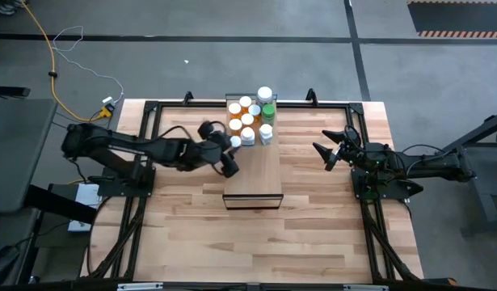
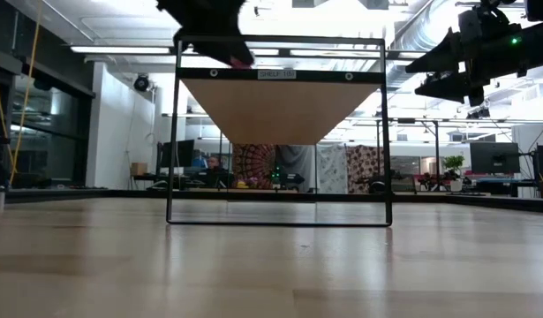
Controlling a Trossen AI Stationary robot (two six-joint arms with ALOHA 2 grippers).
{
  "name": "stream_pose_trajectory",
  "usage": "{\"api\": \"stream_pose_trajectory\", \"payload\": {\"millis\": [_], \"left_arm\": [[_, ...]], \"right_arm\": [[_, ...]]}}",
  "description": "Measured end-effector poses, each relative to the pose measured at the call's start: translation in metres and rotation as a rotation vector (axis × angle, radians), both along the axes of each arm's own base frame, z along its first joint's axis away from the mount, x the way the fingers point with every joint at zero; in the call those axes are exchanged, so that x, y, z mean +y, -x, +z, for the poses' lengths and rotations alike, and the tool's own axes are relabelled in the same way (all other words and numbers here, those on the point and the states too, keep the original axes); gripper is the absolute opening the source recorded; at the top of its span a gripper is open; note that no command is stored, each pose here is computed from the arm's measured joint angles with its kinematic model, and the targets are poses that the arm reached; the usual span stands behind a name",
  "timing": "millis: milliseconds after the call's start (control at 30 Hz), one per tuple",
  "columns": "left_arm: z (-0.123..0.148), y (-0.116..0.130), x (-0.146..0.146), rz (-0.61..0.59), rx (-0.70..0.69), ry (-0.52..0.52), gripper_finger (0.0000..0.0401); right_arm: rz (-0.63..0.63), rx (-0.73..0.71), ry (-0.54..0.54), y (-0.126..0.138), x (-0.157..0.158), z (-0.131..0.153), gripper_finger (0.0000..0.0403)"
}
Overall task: Pick and place medicine bottles onto shelf by color
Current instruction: Put the white pill bottle on the shelf
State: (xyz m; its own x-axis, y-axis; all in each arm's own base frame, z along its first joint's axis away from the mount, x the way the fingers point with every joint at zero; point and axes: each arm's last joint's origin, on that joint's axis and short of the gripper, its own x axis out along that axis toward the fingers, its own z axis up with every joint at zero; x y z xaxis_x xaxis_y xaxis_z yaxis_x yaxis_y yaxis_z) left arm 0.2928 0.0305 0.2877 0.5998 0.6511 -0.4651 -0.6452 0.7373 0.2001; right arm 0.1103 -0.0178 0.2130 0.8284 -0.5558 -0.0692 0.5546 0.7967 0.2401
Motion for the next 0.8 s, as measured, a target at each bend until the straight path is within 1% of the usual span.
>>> {"api": "stream_pose_trajectory", "payload": {"millis": [133, 300, 400, 533, 667, 800], "left_arm": [[-0.003, -0.013, 0.006, 0.053, 0.05, -0.037, 0.0162], [-0.011, -0.02, 0.008, 0.062, 0.078, -0.041, 0.0163], [-0.012, -0.02, 0.008, 0.06, 0.082, -0.039, 0.0163], [-0.011, -0.019, 0.006, 0.01, 0.083, 0.0, 0.0163], [0.004, -0.01, 0.004, -0.027, 0.031, 0.027, 0.0163], [0.012, -0.004, 0.004, -0.082, 0.008, 0.069, 0.0163]], "right_arm": [[0.001, 0.011, 0.015, 0.0, 0.0, 0.0, 0.0337], [0.002, 0.015, 0.021, 0.0, 0.0, 0.0, 0.0337], [0.002, 0.015, 0.021, 0.0, 0.0, 0.0, 0.0337], [0.002, 0.015, 0.021, 0.0, 0.0, 0.0, 0.0337], [0.002, 0.013, 0.019, 0.0, 0.0, 0.0, 0.0337], [0.002, 0.013, 0.019, 0.0, 0.0, 0.0, 0.0337]]}}
